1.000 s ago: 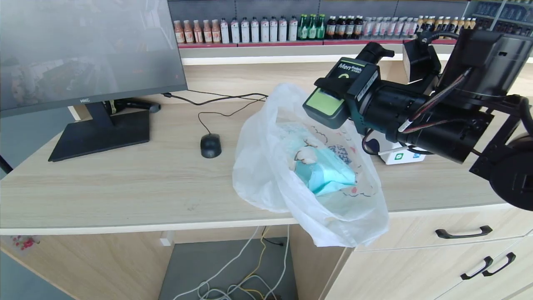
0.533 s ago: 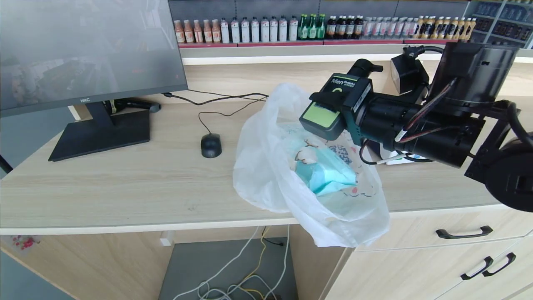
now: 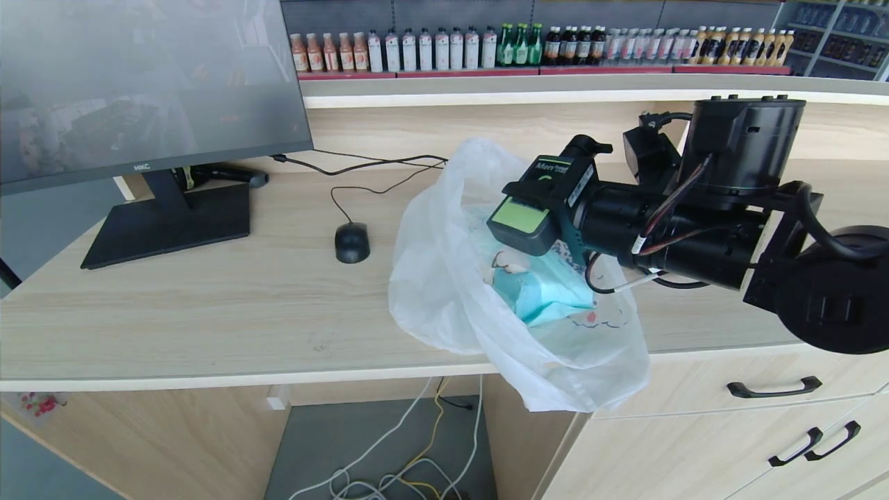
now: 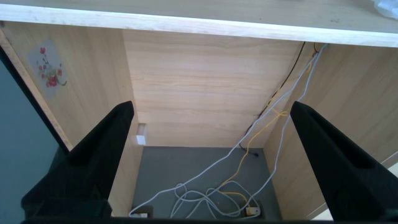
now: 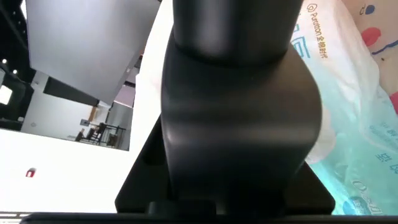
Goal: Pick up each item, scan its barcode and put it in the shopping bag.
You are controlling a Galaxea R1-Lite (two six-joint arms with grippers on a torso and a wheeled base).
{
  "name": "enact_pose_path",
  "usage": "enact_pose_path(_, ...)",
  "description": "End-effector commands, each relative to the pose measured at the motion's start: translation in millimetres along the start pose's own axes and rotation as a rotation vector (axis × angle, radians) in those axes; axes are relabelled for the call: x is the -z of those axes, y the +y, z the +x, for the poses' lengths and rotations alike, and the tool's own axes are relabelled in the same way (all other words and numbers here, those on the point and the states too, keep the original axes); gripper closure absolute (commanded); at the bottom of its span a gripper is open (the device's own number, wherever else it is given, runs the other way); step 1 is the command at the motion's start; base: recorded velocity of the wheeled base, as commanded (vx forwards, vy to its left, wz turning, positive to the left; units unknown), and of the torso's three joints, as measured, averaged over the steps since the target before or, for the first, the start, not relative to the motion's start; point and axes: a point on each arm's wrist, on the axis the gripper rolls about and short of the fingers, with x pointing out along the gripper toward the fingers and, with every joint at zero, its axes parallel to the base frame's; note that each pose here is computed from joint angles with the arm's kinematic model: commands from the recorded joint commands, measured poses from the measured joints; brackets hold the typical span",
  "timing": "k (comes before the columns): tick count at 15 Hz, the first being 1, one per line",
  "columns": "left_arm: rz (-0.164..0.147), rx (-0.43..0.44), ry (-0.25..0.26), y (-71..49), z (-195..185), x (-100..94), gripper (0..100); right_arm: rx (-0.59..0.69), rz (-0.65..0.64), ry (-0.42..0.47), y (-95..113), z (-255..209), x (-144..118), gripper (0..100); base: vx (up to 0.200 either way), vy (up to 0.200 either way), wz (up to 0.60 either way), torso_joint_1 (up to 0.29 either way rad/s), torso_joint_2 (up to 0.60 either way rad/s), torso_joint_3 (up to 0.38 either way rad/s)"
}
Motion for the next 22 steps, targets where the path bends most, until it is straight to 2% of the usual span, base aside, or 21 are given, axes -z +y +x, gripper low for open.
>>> enact_pose_path(1,0.0,0.001,0.0,0.0,0.0,0.0,0,-0.009,0.001,0.017,5.5,2.5,3.5,100,0.0,0.0,0.0,0.0,0.0,0.0)
enact_pose_path(8,0.0,0.001,0.0,0.0,0.0,0.0,0,0.059,0.02,0.074,2.4,10.5,7.8,100,0.0,0.0,0.0,0.0,0.0,0.0)
enact_pose_path(14,0.0,0.0,0.0,0.0,0.0,0.0,0,0.04,0.036,0.071,10.0,23.6,4.6,100,0.0,0.0,0.0,0.0,0.0,0.0)
enact_pose_path(22,0.0,0.0,0.0,0.0,0.0,0.0,0,0.079,0.06,0.088,-2.7,34.5,11.7,100,0.0,0.0,0.0,0.0,0.0,0.0)
